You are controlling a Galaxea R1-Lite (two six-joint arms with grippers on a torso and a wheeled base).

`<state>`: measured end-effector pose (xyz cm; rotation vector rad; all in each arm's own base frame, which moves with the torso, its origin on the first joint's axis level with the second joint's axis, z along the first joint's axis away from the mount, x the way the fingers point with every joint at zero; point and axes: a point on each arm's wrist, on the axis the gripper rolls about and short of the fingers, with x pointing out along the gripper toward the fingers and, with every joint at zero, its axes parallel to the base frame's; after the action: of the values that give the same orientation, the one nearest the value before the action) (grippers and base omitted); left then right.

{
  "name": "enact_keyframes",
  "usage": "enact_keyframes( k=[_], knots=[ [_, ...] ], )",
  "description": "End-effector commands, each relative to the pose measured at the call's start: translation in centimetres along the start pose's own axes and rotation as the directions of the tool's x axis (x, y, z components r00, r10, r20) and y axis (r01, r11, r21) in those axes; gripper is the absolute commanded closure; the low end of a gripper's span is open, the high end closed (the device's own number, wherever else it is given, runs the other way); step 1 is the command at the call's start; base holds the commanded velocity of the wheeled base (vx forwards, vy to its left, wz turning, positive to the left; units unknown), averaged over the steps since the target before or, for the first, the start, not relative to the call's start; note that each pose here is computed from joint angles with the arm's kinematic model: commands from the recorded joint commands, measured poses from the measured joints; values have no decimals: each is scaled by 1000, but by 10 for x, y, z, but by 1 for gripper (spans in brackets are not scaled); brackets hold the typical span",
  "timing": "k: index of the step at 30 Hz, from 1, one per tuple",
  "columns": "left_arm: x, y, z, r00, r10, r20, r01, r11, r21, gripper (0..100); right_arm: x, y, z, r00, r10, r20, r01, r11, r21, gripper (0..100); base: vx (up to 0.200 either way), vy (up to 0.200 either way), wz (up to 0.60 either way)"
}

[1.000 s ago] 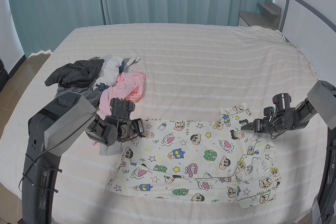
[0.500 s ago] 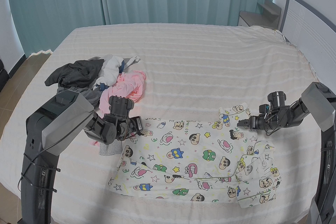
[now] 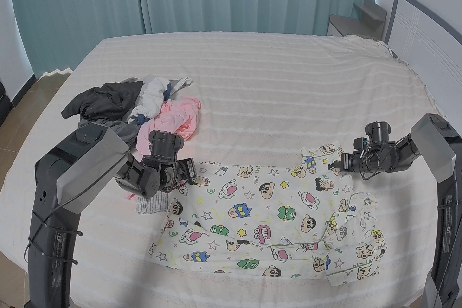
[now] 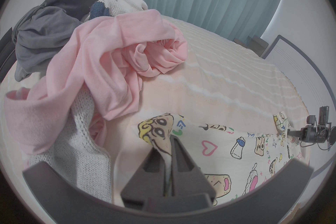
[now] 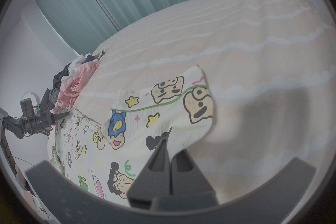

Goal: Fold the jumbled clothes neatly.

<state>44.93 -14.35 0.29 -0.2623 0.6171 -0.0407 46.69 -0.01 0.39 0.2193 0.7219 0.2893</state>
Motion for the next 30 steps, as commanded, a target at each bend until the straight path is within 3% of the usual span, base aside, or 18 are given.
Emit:
enact_keyframes(
  k=[1,19,30],
  knots=[
    [-2,-1,3,1000,-1,10,1,1000,-1,100,-1,-1,4,1000,-3,21,3,1000,-4,100,0,0,0],
    [-11,-3,16,998,25,58,-25,1000,-8,100,-25,3,32,989,-1,151,-4,999,32,100,0,0,0],
    [-14,-1,14,992,11,126,-8,1000,-23,100,-40,0,29,990,-10,141,3,999,50,100,0,0,0]
  ],
)
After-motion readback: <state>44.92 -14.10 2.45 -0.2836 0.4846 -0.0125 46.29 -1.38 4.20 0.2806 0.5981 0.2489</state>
